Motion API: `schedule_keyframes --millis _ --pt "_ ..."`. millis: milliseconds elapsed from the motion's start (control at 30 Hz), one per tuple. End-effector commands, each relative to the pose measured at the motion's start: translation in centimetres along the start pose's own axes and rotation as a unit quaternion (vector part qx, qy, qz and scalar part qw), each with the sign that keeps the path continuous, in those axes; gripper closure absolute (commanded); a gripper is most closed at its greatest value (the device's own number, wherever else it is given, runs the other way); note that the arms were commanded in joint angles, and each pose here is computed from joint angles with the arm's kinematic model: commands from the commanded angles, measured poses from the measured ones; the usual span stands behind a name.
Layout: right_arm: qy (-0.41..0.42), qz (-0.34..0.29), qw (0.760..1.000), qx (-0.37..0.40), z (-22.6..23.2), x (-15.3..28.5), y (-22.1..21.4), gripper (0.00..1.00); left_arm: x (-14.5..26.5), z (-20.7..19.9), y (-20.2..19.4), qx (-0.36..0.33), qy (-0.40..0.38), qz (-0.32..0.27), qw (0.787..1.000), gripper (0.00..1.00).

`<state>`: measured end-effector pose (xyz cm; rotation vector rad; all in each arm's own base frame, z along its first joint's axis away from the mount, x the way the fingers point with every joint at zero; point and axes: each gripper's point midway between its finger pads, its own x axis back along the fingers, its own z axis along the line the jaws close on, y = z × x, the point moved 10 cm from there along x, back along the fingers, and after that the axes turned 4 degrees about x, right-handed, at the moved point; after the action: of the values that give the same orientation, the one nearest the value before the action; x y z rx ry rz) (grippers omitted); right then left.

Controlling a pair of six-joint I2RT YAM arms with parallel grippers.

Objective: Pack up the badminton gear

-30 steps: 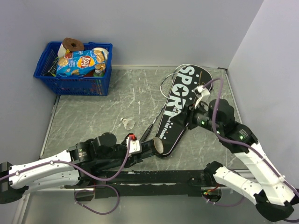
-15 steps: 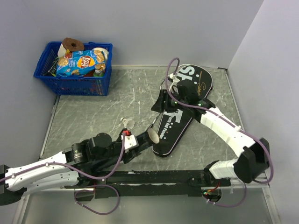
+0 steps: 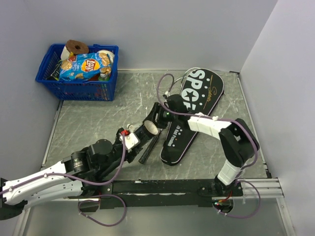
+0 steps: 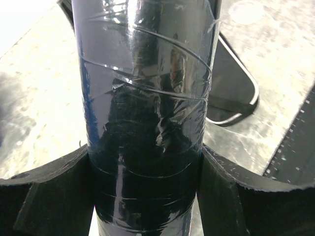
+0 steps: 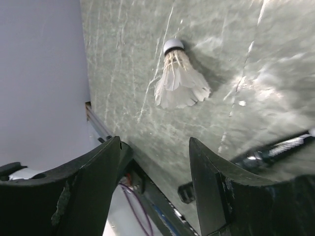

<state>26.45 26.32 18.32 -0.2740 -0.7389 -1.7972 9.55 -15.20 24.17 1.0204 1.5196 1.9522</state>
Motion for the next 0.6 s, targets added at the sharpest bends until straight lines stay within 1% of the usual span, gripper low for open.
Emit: schedule_keyframes --millis 0,133,167,267,367,567 --pt "0.053 -0.022 0.998 -0.041 1.4 -2.0 -0.6 0.35 0.9 1.3 3.0 0.023 0.056 -0.067 0.996 0.99" --pt "0.065 -0.028 0.996 -0.063 1.7 -3.8 -1.6 0.34 1.2 1.5 3.2 0.030 0.065 -0.075 0.995 0.99" --pt "0.063 -0.021 0.994 -0.083 1.5 -4.9 -2.1 0.34 1.3 1.6 3.4 0.031 0.063 -0.080 0.994 0.99" --pt "0.063 -0.027 0.993 -0.100 1.4 -6.1 -2.2 0.34 1.5 1.5 3.5 0.032 0.052 -0.089 0.994 0.99" --pt "0.059 -0.026 0.992 -0.110 1.5 -7.1 -2.5 0.35 1.7 1.5 3.6 0.032 0.050 -0.091 0.994 0.99" --pt "0.044 -0.046 0.990 -0.125 1.7 -8.3 -2.7 0.36 1.7 1.5 3.6 0.031 0.043 -0.092 0.994 0.99"
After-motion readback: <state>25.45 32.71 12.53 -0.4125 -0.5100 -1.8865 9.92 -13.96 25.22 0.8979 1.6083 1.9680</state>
